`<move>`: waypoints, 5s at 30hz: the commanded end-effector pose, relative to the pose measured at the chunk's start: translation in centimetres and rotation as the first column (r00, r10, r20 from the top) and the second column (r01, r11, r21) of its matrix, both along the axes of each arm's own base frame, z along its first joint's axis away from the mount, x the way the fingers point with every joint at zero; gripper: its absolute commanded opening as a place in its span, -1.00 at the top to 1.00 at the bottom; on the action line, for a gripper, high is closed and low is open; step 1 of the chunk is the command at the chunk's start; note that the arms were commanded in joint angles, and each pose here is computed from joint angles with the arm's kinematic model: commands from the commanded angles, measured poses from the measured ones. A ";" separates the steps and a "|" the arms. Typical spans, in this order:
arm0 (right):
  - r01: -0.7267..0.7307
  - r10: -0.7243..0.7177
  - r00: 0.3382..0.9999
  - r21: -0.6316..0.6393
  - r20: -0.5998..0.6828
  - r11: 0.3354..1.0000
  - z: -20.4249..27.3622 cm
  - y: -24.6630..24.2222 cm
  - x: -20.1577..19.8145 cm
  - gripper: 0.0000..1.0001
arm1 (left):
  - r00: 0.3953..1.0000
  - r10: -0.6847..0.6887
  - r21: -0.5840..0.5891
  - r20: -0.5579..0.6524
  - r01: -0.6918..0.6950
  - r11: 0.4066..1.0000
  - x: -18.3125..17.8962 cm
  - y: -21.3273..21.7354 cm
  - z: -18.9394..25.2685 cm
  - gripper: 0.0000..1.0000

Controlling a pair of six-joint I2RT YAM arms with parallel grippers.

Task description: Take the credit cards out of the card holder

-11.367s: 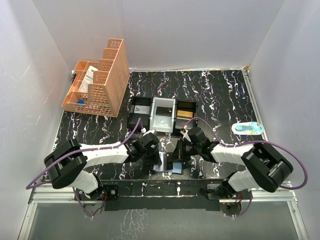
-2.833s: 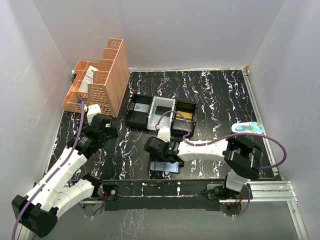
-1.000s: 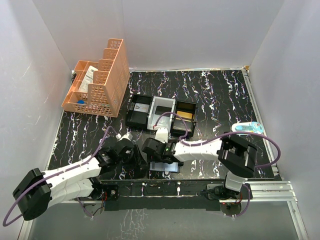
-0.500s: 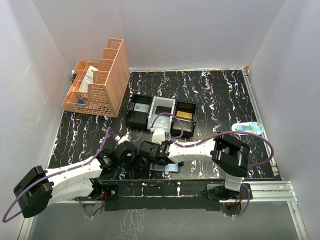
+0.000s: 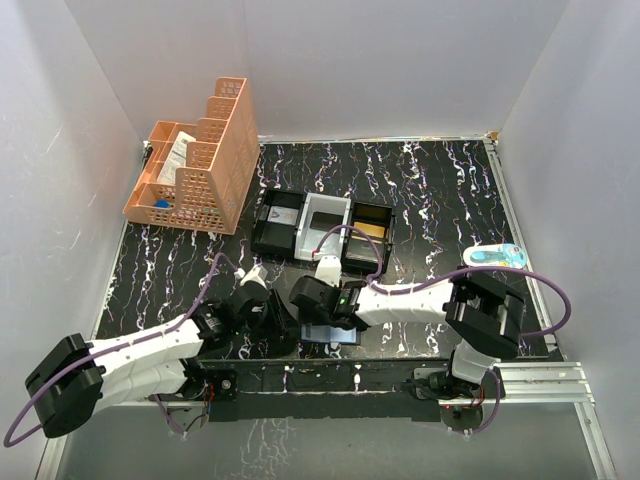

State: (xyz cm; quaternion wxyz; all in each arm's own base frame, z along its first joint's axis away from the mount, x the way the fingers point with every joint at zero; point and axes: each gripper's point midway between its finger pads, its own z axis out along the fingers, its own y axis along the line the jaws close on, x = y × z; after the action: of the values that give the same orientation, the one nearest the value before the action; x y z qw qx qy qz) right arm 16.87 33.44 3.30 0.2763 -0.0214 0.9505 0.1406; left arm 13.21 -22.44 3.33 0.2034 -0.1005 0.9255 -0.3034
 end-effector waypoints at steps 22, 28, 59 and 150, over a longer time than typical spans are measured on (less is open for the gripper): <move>-0.029 0.035 0.998 0.131 -0.048 0.991 0.3 0.8 -0.6 0.01 | 0.999 -0.046 -0.020 -0.007 0.046 0.999 -0.6 -0.8 -0.9 0.45; -0.026 0.033 0.998 0.140 -0.047 0.990 0.4 0.8 -0.6 0.02 | 0.999 -0.042 -0.039 0.023 0.043 0.998 -0.4 -0.6 -0.2 0.43; -0.029 0.041 0.998 0.207 -0.053 0.978 1.0 0.8 -0.6 0.05 | 0.996 -0.064 -0.062 0.069 0.068 0.996 0.1 -1.5 1.6 0.39; -0.098 0.099 0.995 0.511 0.025 0.854 8.7 -5.1 -1.1 0.26 | 0.977 -0.194 0.010 0.085 0.193 0.981 -0.2 -7.0 3.7 0.16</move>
State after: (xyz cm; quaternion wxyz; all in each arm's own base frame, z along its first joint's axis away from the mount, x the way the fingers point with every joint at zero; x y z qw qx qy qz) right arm 15.67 26.51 10.60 0.2599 0.0305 0.8938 0.3642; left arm 12.92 -31.74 8.74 0.2038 0.0260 0.9069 -0.3678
